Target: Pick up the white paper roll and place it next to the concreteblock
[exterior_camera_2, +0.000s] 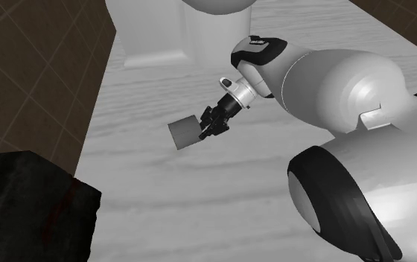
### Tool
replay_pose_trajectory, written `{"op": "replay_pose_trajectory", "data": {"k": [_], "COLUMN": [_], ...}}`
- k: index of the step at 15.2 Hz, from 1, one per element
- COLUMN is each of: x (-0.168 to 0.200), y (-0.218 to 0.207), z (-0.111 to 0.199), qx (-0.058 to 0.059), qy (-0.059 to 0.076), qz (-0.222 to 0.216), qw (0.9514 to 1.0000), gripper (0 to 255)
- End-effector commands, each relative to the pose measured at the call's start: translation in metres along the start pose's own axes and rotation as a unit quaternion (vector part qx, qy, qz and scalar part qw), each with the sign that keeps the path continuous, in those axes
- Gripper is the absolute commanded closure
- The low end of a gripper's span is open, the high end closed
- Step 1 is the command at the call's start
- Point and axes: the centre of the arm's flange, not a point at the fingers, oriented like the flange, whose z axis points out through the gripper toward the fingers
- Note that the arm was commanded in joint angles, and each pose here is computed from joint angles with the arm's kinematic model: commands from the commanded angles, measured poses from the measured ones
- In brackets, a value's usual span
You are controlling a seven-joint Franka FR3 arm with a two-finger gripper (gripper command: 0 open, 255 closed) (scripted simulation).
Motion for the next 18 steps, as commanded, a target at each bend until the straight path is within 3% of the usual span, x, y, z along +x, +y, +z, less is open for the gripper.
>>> {"op": "replay_pose_trajectory", "data": {"k": [1, 18], "x": [0.008, 0.082], "y": [-0.002, -0.026], "z": [-0.005, -0.048], "qx": [0.000, 0.000], "qy": [0.000, 0.000], "qz": [0.000, 0.000], "qw": [1.0000, 1.0000], "gripper": [255, 255]}}
